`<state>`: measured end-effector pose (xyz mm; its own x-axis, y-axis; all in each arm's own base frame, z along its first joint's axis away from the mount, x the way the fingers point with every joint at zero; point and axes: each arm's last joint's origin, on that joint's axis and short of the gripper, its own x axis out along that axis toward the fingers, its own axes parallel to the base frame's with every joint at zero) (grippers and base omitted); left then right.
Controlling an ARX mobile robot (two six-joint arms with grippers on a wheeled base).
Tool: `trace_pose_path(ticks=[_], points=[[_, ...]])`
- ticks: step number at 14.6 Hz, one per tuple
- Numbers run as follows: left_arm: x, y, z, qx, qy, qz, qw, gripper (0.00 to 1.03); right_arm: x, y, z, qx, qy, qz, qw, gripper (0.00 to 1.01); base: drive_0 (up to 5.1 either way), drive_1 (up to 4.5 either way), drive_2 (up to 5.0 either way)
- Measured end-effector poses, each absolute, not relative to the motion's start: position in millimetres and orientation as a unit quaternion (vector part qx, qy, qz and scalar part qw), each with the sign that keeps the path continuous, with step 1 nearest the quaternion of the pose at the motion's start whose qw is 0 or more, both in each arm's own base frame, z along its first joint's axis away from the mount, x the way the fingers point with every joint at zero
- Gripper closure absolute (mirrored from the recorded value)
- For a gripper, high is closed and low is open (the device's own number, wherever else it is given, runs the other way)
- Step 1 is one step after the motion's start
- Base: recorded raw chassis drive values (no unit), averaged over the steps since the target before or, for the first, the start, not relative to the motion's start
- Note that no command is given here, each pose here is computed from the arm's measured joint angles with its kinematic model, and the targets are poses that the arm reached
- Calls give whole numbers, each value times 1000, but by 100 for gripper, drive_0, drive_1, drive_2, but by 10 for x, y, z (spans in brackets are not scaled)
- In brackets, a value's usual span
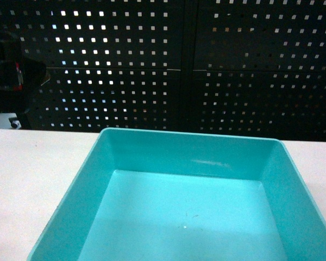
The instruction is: Stack blue boxes stably on right
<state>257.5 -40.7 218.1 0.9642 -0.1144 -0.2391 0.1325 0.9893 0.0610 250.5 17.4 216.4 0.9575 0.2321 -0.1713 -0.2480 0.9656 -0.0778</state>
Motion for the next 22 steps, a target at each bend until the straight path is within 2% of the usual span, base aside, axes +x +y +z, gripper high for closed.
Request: trace_pose_path(ticks=[2, 3, 5, 9, 11, 15, 21, 22], points=[[2626, -413, 2177, 42, 173, -67, 982, 5, 2569, 326, 2190, -79, 132, 151, 976, 3, 0, 0, 0], [2642, -417, 2121, 44, 203, -71, 976, 5, 2588, 384, 2135, -83, 165, 163, 969, 3, 0, 0, 0], [2636, -449, 2001, 48, 258, -78, 962, 5, 2652, 470, 2067, -99, 194, 163, 962, 3, 0, 0, 0], [2705, -580, 1815, 67, 288, -80, 952, 5, 2766, 539, 1851, -115, 231, 155, 954, 3, 0, 0, 0], [2743, -615, 1697, 77, 303, -77, 947, 5, 2779, 559, 1765, -118, 232, 153, 954, 3, 0, 0, 0], [2831, -740, 1462, 91, 338, -79, 933, 5, 2780, 547, 1357, -124, 285, 154, 938, 3, 0, 0, 0], [2930, -772, 1169, 86, 373, -60, 922, 5, 2827, 465, 1017, -122, 329, 145, 925, 3, 0, 0, 0], [2935, -772, 1162, 81, 371, -56, 923, 5, 2832, 466, 1002, -122, 329, 145, 925, 7, 0, 0, 0]])
